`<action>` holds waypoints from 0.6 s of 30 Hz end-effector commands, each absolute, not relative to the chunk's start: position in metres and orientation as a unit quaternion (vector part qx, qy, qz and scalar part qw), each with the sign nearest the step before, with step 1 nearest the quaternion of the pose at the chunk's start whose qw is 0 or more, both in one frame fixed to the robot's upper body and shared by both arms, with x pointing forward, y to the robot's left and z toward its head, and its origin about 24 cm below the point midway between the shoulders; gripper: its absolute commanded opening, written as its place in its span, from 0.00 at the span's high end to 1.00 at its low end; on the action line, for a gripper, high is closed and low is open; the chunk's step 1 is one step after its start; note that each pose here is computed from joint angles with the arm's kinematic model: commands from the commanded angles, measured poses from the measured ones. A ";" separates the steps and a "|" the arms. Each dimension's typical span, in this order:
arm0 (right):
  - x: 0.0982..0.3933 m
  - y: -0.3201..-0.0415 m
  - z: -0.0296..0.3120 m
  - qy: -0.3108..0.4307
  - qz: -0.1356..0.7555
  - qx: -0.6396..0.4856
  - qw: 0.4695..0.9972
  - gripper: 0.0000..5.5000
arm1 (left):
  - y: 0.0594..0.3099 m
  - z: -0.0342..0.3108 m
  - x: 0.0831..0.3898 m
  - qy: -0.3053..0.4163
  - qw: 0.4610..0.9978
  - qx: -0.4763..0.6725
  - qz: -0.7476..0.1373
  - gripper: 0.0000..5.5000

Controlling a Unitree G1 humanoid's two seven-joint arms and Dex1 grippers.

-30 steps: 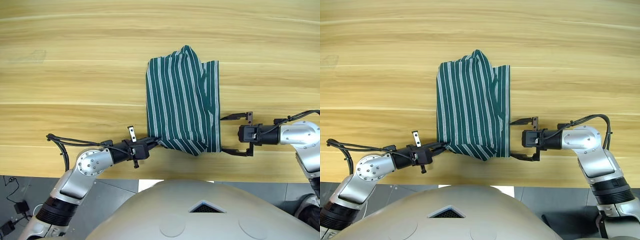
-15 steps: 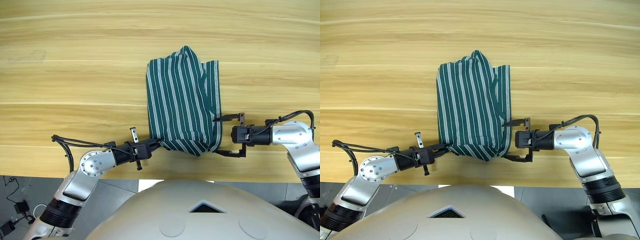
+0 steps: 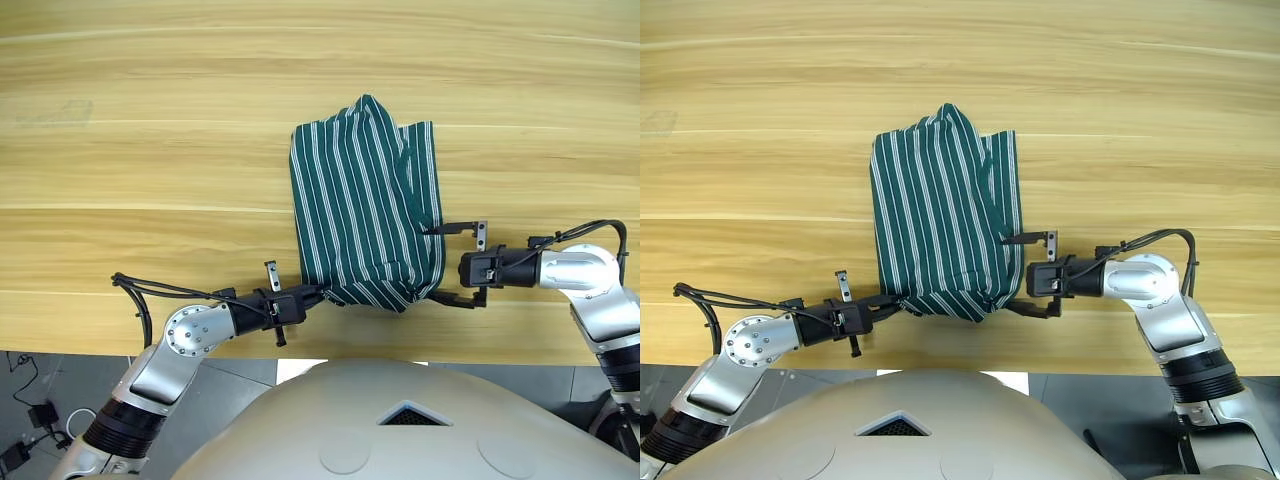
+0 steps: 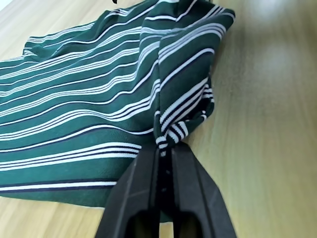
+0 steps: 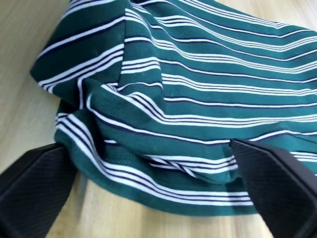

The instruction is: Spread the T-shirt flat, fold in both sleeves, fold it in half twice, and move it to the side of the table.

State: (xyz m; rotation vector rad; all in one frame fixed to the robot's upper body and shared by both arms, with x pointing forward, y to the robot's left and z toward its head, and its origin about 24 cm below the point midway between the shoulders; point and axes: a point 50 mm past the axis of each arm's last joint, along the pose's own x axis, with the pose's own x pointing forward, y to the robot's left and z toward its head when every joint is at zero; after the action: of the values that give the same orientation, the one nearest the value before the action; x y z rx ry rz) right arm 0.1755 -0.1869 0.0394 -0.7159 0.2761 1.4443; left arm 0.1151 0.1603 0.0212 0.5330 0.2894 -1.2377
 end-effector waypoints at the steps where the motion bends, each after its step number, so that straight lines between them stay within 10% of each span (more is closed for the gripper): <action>1: 0.171 -0.191 0.036 0.158 0.656 -0.316 0.667 0.12 | 0.162 0.017 0.112 0.151 0.763 0.251 -0.576 0.97; 18: 0.172 -0.193 0.023 0.192 0.651 -0.341 0.650 0.66 | 0.167 0.008 0.114 0.166 0.755 0.264 -0.577 0.97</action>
State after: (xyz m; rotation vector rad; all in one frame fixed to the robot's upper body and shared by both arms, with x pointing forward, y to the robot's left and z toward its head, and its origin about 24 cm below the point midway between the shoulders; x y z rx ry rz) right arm 0.1748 -0.1851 0.0342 -0.7220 0.3383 1.4849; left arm 0.1190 0.1615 0.0187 0.5494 0.2809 -1.2485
